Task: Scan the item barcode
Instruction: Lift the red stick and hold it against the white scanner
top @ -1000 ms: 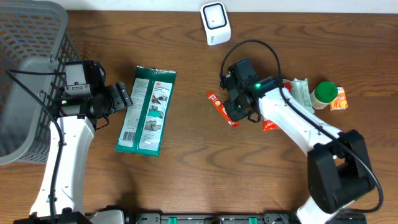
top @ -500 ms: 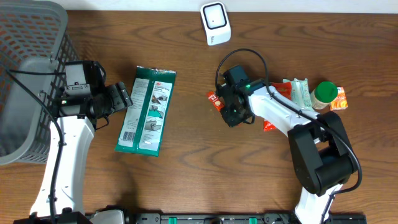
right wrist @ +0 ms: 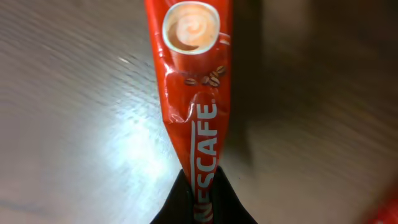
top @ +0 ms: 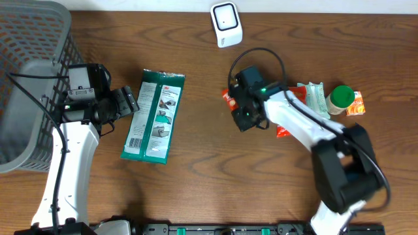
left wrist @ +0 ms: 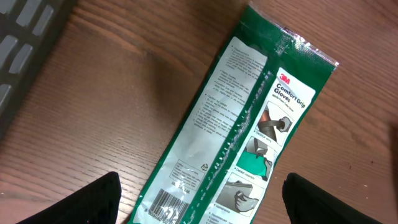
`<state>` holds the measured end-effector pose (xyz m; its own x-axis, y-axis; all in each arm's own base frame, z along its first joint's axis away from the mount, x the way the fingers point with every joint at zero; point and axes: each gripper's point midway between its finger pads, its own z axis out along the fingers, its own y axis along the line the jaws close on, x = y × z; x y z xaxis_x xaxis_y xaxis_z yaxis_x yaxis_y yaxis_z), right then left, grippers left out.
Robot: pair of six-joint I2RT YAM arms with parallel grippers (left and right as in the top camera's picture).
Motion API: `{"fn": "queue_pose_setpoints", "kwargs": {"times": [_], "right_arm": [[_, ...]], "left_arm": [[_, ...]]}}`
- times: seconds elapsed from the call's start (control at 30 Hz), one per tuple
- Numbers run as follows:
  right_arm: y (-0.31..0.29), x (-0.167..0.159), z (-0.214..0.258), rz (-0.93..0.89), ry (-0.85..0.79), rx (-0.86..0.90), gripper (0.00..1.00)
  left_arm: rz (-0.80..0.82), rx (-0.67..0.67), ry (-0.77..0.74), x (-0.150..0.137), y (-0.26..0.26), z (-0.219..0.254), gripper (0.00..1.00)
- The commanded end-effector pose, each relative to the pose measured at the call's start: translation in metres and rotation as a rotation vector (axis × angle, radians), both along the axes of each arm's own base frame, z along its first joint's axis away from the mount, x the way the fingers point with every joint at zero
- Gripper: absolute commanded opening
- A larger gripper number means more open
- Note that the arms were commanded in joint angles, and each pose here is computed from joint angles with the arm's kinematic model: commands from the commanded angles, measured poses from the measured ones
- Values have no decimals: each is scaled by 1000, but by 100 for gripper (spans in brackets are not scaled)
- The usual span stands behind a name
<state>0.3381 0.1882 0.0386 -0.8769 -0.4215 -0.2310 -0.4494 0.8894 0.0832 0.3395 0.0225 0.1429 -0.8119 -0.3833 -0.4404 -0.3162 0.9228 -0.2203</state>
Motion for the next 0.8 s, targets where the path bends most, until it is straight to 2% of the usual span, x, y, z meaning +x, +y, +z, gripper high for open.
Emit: {"fn": "queue_pose_setpoints", "kwargs": {"times": [0.0, 0.27, 0.4, 0.57, 0.77], "right_arm": [[2, 13, 68, -122, -109, 84, 1], [-12, 27, 181, -204, -138, 68, 1], [-18, 44, 230, -259, -148, 81, 1], [-15, 72, 242, -278, -156, 83, 1], [-3, 132, 204, -262, -202, 91, 1]], "left_arm": [[-11, 19, -1, 1, 2, 1, 84], [-11, 19, -1, 1, 2, 1, 84], [-11, 19, -1, 1, 2, 1, 84], [-11, 19, -1, 1, 2, 1, 84], [-11, 19, -1, 1, 2, 1, 84]]}}
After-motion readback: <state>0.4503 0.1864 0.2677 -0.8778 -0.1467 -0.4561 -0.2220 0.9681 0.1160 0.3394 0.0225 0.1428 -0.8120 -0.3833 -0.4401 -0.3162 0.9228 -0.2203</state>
